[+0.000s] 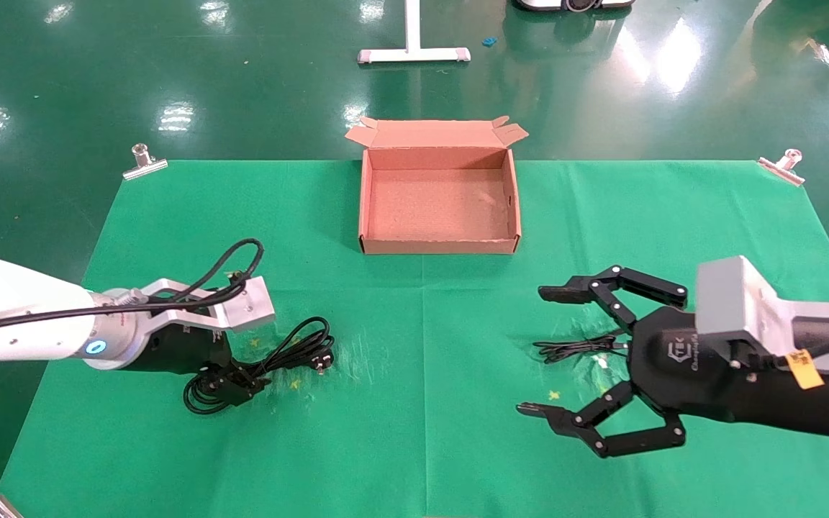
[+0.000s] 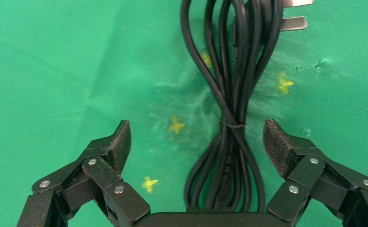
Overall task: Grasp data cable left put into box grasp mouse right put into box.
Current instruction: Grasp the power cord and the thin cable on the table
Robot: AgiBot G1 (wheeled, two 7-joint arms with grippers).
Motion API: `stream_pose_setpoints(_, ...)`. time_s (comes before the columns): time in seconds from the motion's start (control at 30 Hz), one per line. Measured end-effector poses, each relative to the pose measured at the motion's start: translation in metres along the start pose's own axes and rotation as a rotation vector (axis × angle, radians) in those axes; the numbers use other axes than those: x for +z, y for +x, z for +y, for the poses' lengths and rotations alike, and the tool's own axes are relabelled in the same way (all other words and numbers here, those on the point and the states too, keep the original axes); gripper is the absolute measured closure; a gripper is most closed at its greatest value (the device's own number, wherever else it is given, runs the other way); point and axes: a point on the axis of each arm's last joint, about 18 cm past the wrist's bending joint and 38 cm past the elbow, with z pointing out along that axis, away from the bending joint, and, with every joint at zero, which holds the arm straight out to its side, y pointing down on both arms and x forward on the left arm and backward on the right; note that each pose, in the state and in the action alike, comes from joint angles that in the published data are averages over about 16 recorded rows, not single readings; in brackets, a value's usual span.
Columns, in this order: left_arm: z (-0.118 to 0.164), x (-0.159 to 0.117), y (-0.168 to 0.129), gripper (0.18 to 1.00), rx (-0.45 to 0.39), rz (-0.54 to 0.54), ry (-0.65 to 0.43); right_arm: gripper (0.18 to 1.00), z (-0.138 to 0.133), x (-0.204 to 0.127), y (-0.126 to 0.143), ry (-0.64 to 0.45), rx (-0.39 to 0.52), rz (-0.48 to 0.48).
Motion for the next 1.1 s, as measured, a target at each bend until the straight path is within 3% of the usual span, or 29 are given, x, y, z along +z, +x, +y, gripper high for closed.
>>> stream_pose_setpoints(0.63, -0.002, 0.008, 0.002, 0.184, -0.021, -0.017, -0.018, 0.178, 0.008, -0.004, 0.001, -0.035, -0.012, 0.016)
stream_pose_setpoints(0.83, -0.003, 0.008, 0.002, 0.184, -0.019, -0.014, -0.020, 0.178, 0.025, 0.000, 0.007, -0.136, -0.064, 0.046)
stream_pose_setpoints(1.1, -0.003, 0.008, 0.002, 0.184, -0.019, -0.014, -0.021, 0.178, 0.067, 0.017, 0.026, -0.358, -0.165, 0.104)
